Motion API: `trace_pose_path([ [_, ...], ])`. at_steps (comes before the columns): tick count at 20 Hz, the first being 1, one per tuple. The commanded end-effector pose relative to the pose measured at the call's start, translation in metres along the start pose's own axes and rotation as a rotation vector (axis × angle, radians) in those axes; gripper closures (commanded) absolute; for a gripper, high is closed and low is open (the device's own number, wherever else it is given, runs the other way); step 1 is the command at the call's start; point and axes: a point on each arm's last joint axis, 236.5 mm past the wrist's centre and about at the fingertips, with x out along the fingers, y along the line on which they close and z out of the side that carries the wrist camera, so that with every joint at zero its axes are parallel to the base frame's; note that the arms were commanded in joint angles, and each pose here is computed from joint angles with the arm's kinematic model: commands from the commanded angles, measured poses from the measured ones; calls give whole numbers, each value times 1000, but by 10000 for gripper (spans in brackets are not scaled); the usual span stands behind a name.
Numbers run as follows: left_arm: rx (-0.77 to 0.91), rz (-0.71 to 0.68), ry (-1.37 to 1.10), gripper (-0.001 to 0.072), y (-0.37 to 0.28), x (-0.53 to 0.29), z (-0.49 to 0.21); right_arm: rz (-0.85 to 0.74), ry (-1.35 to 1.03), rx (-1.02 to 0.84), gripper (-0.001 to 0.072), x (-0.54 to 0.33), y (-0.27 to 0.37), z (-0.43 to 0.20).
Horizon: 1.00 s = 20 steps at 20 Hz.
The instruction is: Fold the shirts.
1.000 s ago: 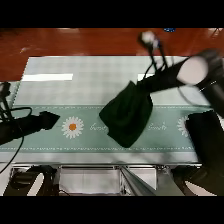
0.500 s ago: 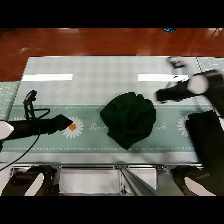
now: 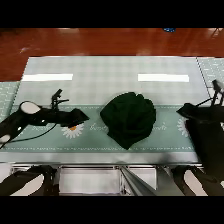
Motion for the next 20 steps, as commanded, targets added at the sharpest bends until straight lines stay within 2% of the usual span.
trace_pose_path([
  [1,-38,-99,56,199,-19,37,14,140,63,35,302,22,23,-36],
  [9,5,-89,177,208,-53,99,25,177,137,-30,302,30,51,-61],
  [10,11,-93,189,418,-56,102,25,197,141,-17,302,29,56,-62],
  [11,21,-98,197,691,-57,103,25,219,144,-4,302,28,61,-62],
  [17,67,-111,201,687,-62,102,27,414,133,74,303,14,106,-55],
  [20,67,-110,199,687,-61,102,27,431,137,39,302,19,122,-61],
])
